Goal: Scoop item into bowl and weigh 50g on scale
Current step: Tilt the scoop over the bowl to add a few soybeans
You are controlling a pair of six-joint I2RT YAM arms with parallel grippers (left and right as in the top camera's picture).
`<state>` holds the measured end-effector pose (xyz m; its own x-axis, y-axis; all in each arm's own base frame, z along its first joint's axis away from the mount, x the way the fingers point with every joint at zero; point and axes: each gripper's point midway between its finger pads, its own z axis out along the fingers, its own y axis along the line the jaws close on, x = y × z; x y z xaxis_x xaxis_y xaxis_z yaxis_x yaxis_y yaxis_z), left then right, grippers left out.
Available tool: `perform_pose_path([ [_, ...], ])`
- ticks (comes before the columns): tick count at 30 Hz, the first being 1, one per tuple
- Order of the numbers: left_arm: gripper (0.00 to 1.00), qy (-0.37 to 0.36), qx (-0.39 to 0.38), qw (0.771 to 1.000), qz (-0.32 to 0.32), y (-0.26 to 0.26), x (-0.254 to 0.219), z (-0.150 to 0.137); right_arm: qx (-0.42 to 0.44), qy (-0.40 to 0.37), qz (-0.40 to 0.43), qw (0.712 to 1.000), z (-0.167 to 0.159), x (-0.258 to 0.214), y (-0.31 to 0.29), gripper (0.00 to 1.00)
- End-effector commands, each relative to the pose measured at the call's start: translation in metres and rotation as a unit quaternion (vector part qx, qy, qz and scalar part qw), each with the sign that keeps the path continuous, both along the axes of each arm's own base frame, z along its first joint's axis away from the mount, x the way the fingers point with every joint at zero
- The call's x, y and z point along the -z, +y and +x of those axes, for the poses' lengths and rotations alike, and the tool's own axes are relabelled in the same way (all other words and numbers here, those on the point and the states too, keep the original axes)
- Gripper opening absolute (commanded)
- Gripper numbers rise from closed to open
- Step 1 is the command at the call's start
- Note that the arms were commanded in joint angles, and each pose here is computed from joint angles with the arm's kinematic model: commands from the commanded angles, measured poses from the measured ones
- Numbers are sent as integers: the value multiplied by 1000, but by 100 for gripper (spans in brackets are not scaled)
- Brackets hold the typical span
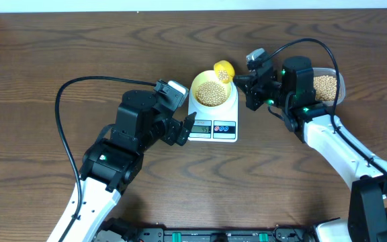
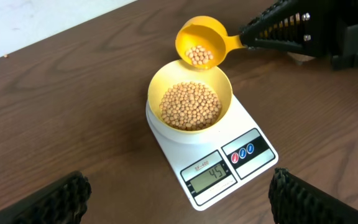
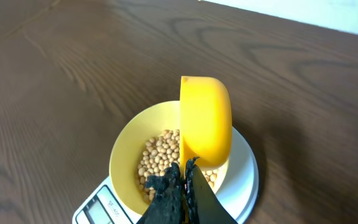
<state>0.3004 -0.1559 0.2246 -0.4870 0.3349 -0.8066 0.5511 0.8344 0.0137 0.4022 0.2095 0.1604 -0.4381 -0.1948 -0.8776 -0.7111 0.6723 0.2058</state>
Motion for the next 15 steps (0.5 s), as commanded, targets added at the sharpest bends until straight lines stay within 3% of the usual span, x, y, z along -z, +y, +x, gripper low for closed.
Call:
perform_pose_path([
  [1,93,0,-4,1000,-2,2,0,0,-35,-28,-12,999,-5,-3,9,1],
  [15,94,0,-4,1000,-1,2,0,0,-37,-30,-14,999,-5,-3,10,1],
])
